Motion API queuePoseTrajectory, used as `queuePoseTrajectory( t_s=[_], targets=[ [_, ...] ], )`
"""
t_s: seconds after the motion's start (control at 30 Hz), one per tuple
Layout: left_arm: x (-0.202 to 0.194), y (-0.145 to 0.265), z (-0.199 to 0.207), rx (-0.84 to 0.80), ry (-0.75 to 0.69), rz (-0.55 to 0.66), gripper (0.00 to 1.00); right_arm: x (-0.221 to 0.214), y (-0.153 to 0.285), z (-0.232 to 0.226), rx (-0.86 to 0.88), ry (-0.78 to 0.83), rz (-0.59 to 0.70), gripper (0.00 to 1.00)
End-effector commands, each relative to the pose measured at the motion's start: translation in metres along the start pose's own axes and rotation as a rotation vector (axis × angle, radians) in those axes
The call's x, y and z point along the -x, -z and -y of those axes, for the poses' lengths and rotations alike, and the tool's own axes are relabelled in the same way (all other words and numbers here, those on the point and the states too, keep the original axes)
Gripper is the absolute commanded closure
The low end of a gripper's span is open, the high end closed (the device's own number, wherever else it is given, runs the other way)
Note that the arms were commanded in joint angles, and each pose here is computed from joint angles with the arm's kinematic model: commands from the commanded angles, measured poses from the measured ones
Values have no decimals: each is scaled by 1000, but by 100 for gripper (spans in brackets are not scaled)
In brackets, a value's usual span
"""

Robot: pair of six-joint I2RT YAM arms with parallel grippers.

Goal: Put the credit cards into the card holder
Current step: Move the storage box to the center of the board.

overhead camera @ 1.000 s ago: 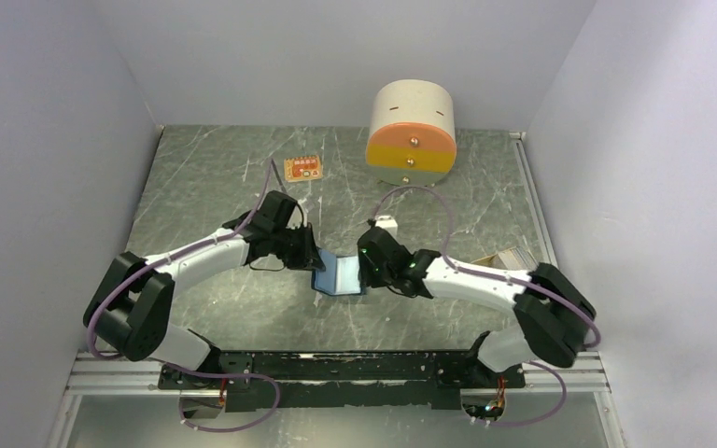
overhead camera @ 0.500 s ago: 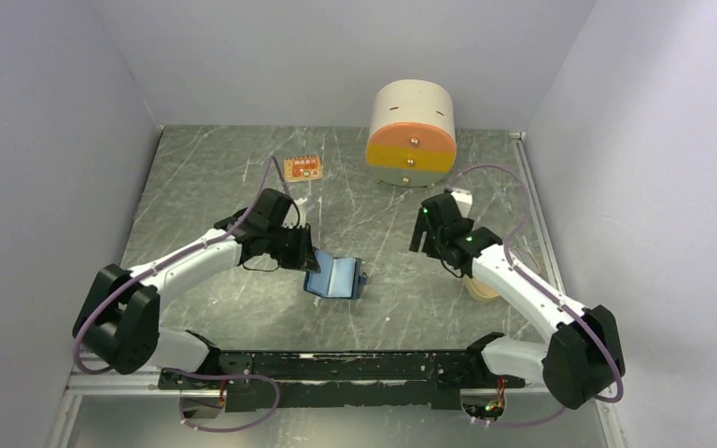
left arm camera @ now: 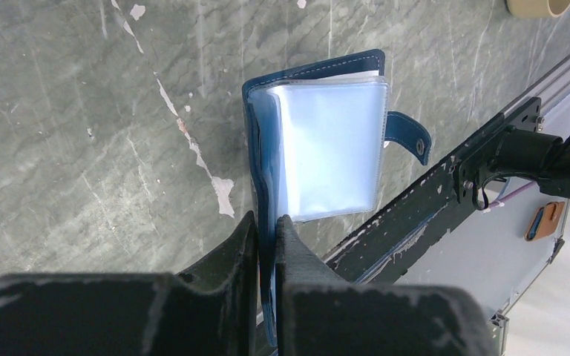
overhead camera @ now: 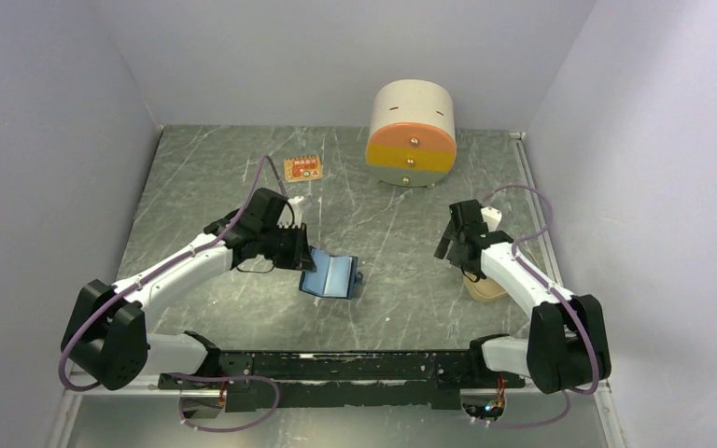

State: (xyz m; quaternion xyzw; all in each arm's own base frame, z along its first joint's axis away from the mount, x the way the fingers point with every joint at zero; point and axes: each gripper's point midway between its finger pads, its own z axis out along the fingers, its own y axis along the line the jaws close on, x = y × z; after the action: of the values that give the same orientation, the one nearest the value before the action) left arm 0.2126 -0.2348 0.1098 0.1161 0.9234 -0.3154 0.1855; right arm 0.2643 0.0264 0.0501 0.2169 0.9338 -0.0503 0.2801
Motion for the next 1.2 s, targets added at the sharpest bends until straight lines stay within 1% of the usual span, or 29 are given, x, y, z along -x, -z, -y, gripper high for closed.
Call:
queuePoseTrajectory(
  t_s=[0.0, 0.13, 0.2, 0.47, 0.73, 0.9, 1.07, 1.17],
  targets=[
    [5, 4, -1, 13, -15, 16, 91, 1, -4, 16, -57, -76, 22, 16],
    [4, 3, -3, 18, -13, 16, 91, 13, 1, 19, -60, -107, 64, 16],
    [5, 3, -3, 18, -13, 15, 91, 14, -1, 19, -55, -100, 61, 17],
    [5, 1, -3, 22, -11, 10, 91, 3, -23, -2, 60, -13, -15, 26],
    [7, 0, -5, 29, -8, 14, 91, -1, -25, -16, 162, 78, -24, 42],
    [8, 0, -6, 28, -4, 15, 91, -4, -21, -26, 235, 128, -24, 44],
    [9, 1, -8, 40, 0, 22, 91, -6, -19, -32, 270, 150, -27, 51],
    [9, 1, -8, 40, 3, 25, 91, -8, -17, -40, 304, 168, -27, 53]
  ],
)
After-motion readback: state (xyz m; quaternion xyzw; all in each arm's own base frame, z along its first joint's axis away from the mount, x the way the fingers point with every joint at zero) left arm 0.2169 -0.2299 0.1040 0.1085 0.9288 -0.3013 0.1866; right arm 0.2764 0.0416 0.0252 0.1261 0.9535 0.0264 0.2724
